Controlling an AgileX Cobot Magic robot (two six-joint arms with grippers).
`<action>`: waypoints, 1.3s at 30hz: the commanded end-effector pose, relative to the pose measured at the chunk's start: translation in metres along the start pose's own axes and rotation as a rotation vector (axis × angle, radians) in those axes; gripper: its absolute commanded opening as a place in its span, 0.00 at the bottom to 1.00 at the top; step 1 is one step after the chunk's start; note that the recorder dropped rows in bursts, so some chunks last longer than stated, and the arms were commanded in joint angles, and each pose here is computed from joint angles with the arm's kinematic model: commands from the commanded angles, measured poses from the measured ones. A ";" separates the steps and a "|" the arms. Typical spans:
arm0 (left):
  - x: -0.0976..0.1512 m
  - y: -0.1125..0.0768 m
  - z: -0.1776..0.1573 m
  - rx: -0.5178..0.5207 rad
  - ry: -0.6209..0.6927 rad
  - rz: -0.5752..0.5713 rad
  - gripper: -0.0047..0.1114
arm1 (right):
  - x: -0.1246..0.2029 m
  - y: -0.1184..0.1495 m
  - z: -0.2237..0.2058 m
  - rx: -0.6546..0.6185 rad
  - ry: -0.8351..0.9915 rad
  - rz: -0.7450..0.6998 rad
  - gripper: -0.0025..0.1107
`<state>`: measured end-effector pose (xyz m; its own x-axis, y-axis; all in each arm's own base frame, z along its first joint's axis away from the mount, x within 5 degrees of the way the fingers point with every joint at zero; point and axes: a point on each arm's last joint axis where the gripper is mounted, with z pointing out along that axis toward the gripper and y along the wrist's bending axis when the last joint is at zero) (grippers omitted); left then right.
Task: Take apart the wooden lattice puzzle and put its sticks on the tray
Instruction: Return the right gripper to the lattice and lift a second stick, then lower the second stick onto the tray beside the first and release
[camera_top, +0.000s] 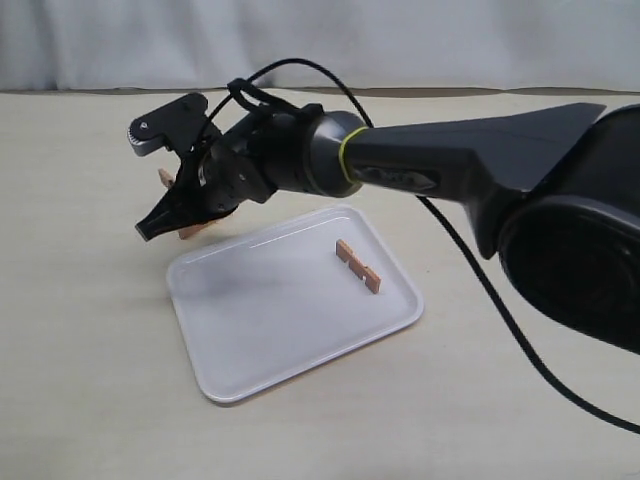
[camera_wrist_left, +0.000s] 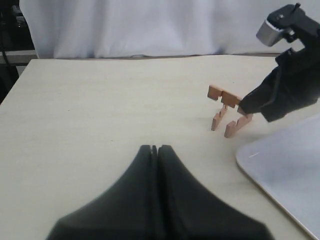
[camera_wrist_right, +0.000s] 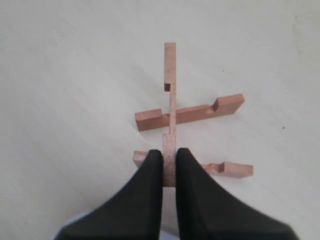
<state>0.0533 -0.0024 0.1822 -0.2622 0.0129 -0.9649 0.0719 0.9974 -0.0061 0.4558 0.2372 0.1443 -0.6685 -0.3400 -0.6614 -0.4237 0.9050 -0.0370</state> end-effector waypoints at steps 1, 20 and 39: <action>0.000 0.000 0.000 0.000 -0.007 -0.001 0.04 | -0.021 -0.003 -0.035 0.012 -0.028 -0.009 0.06; 0.000 0.000 0.000 0.001 -0.009 -0.001 0.04 | 0.051 -0.020 -0.199 0.058 0.040 -0.065 0.06; 0.000 0.000 0.000 0.000 -0.007 -0.001 0.04 | 0.125 -0.042 -0.099 0.020 0.057 0.064 0.06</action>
<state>0.0533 -0.0024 0.1822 -0.2622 0.0129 -0.9649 0.0719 0.9974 -0.0061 0.3253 0.1304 0.1436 -0.7489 -0.2999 -0.5910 -0.3584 0.9334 -0.0195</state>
